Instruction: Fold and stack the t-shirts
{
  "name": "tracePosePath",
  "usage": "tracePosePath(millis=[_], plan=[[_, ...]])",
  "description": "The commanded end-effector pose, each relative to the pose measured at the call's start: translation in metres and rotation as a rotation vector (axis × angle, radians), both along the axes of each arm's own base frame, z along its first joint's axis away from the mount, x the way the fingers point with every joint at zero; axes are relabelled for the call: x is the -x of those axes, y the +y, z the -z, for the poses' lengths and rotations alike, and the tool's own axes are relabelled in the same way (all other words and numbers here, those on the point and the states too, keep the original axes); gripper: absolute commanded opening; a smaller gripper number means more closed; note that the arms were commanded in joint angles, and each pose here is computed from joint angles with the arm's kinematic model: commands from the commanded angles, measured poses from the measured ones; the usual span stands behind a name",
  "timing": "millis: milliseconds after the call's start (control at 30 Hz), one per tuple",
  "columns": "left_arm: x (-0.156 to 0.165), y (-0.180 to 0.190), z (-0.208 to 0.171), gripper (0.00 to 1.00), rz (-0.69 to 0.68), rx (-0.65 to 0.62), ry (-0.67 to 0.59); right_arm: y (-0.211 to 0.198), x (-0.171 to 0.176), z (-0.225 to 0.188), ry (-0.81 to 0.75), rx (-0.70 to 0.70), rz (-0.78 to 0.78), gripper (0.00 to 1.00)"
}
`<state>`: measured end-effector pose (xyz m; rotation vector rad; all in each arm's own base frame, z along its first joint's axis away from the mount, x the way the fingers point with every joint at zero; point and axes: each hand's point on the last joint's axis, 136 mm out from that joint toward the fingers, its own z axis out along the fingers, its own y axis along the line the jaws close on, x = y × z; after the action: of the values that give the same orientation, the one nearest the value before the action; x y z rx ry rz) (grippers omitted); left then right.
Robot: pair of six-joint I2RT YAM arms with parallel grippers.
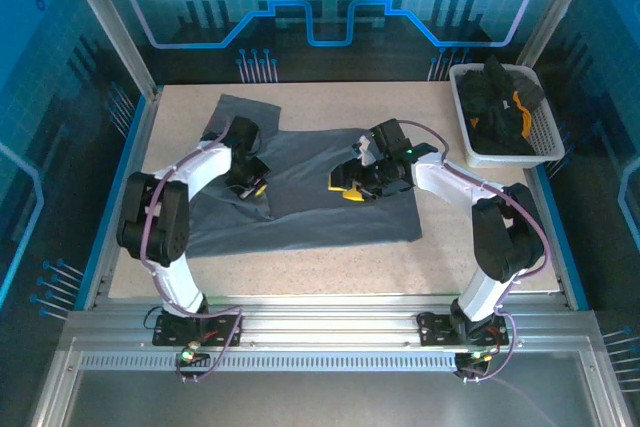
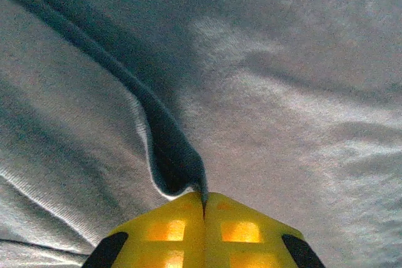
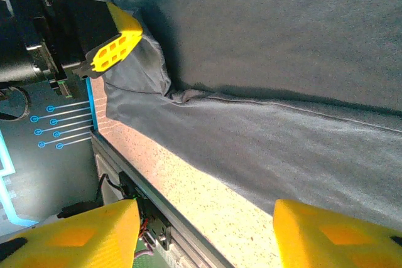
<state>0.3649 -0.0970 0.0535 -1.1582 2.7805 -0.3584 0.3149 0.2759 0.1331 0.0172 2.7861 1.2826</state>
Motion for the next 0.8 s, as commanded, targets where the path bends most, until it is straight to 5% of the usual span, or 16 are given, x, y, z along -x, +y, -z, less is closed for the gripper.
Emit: tracePosePath(millis=[0,767], plan=[[0.010,0.002,0.004,0.00,0.116,-0.072,0.063,-0.006,0.005,0.000,0.026,-0.008,0.011,0.60],[0.004,-0.019,-0.015,0.00,0.187,-0.139,-0.019,-0.003,0.001,0.007,0.048,0.000,0.010,0.60]])
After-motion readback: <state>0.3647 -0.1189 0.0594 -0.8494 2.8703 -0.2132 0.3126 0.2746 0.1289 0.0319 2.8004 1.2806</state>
